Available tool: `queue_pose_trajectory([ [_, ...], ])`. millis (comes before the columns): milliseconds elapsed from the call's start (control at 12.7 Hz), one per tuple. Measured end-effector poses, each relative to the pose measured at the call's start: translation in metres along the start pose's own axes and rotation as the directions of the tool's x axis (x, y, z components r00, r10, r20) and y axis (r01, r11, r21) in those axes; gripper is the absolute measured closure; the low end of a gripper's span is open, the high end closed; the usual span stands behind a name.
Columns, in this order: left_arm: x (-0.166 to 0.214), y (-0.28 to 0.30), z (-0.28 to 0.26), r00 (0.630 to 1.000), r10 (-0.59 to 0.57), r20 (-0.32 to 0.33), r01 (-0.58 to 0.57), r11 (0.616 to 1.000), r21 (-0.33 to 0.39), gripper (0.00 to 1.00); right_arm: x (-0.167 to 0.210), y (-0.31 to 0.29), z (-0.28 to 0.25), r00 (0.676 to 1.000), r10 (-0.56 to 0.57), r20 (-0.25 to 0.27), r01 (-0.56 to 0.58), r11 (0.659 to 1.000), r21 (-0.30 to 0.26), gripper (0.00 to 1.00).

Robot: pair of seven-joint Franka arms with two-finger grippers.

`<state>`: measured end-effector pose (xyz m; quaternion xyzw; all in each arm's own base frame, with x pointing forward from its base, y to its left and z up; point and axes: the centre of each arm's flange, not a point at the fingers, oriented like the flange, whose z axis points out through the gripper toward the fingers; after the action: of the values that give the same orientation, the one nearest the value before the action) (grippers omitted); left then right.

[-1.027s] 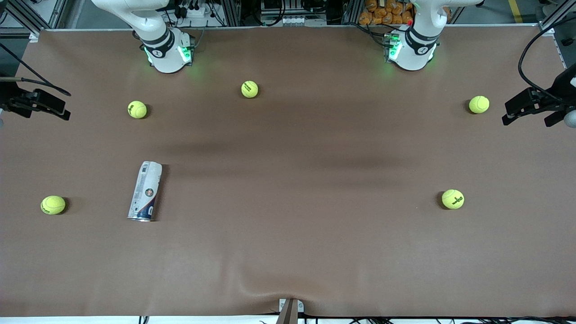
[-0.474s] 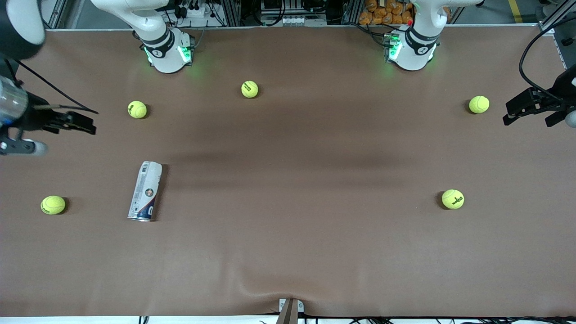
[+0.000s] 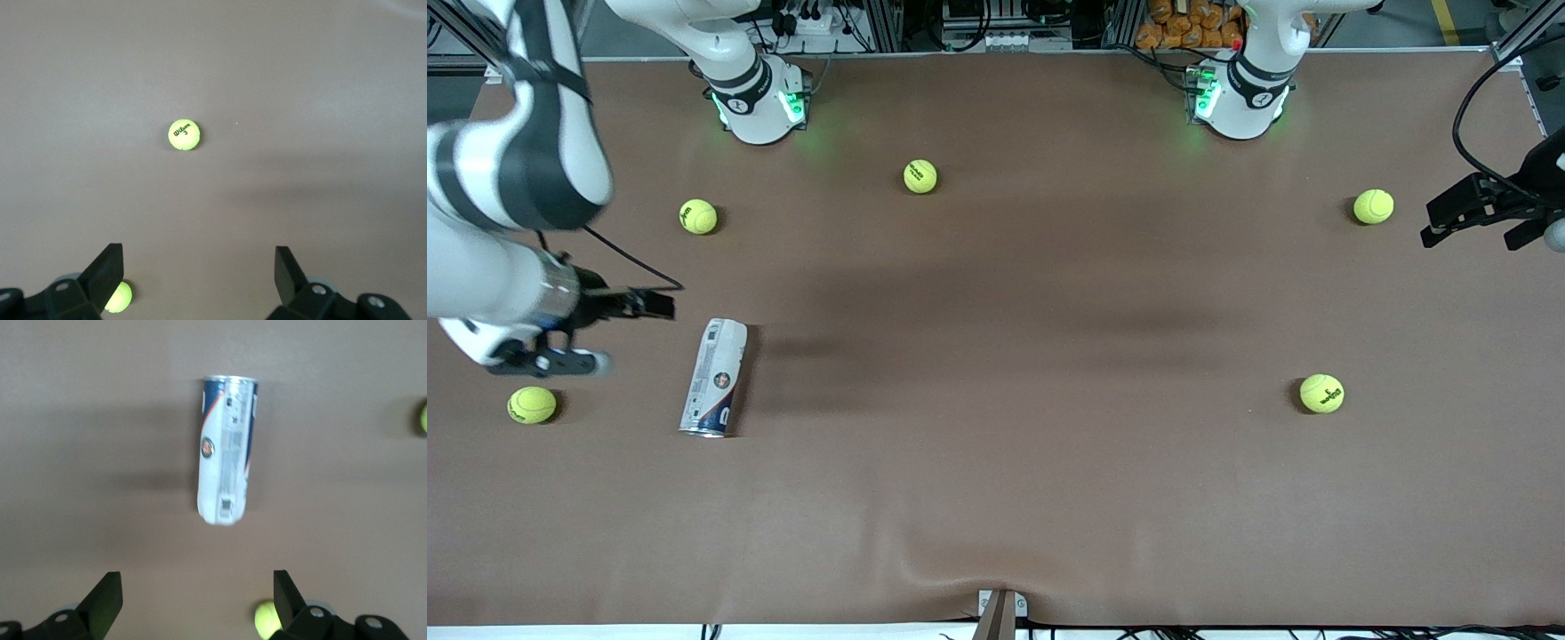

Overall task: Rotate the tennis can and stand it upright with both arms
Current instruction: 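Reach the right gripper down to the lying can and grasp it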

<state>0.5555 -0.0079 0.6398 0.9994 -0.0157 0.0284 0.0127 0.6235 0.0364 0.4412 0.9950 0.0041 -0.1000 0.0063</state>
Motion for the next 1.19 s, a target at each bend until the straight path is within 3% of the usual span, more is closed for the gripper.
queue_pose_trajectory([
  [632,0.000,0.000,0.000,1.000,0.000,0.000,0.000,1.000,0.000,0.00,0.062,0.009,0.129,1.000,0.009,-0.024,-0.009,1.000,-0.020,0.00],
  [869,0.000,0.000,0.000,1.000,0.000,0.000,0.000,1.000,0.000,0.00,0.076,0.019,0.158,0.997,-0.054,-0.053,0.053,0.998,-0.026,0.00],
  [1185,0.000,0.000,0.000,1.000,0.000,0.001,0.000,1.000,0.000,0.00,0.081,0.034,0.181,0.997,-0.071,-0.034,0.070,0.997,-0.026,0.00],
])
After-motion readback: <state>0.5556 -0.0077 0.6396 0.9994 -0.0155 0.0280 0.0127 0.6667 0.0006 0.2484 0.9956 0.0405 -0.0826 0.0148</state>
